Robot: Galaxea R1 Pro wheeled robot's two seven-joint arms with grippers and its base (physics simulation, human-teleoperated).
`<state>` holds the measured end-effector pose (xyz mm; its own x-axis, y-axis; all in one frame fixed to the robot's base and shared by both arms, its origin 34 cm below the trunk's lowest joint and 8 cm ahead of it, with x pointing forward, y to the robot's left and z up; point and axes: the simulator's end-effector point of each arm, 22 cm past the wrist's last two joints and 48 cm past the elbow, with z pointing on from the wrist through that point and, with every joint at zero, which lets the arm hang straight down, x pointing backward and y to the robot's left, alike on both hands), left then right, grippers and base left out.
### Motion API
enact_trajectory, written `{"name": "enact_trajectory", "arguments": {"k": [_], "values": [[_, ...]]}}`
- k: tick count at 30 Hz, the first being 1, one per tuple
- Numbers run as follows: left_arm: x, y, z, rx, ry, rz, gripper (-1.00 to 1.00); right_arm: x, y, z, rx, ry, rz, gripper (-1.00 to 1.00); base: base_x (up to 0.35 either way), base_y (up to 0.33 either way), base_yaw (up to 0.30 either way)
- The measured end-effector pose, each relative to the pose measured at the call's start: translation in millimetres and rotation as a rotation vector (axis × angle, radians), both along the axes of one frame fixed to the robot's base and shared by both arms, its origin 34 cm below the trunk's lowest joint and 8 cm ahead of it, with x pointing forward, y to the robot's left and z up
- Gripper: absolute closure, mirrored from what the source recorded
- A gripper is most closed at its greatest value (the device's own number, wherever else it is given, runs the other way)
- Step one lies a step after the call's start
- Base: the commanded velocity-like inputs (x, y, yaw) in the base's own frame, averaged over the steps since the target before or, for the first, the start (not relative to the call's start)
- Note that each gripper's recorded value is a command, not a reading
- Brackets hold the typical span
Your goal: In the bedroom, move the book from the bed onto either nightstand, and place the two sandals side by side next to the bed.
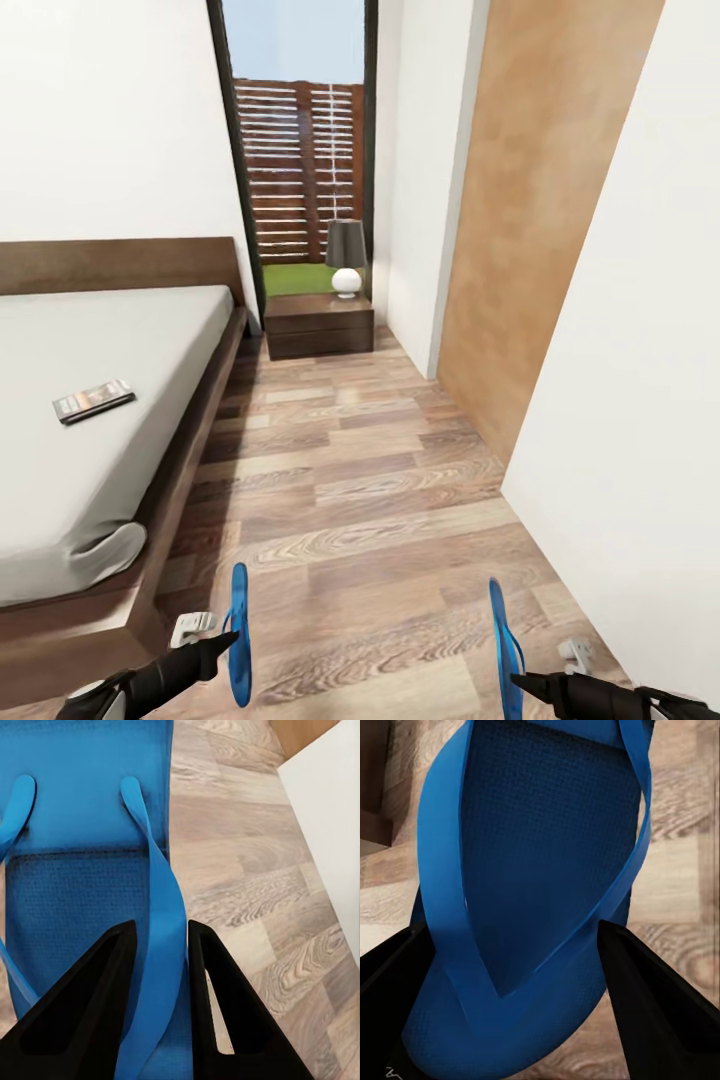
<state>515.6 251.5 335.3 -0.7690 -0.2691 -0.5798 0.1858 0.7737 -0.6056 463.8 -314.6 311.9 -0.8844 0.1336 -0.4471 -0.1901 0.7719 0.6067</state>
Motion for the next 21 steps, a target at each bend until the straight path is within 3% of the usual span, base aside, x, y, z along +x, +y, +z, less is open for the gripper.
{"name": "enact_trajectory", "arguments": {"k": [7, 21], "values": [[-0.1, 0.1, -0.1, 0.001, 0.0, 0.0, 1.0, -0.1, 0.0, -0.1, 0.0, 0.0, 0.0, 1.0, 0.267, -0.165, 0.0], [-0.4, 0.3, -0.5, 0.002, 0.001, 0.0, 1.0, -0.2, -0.1, -0.4, -0.002, 0.001, 0.0, 1.0, 0.312, -0.007, 0.0]]}}
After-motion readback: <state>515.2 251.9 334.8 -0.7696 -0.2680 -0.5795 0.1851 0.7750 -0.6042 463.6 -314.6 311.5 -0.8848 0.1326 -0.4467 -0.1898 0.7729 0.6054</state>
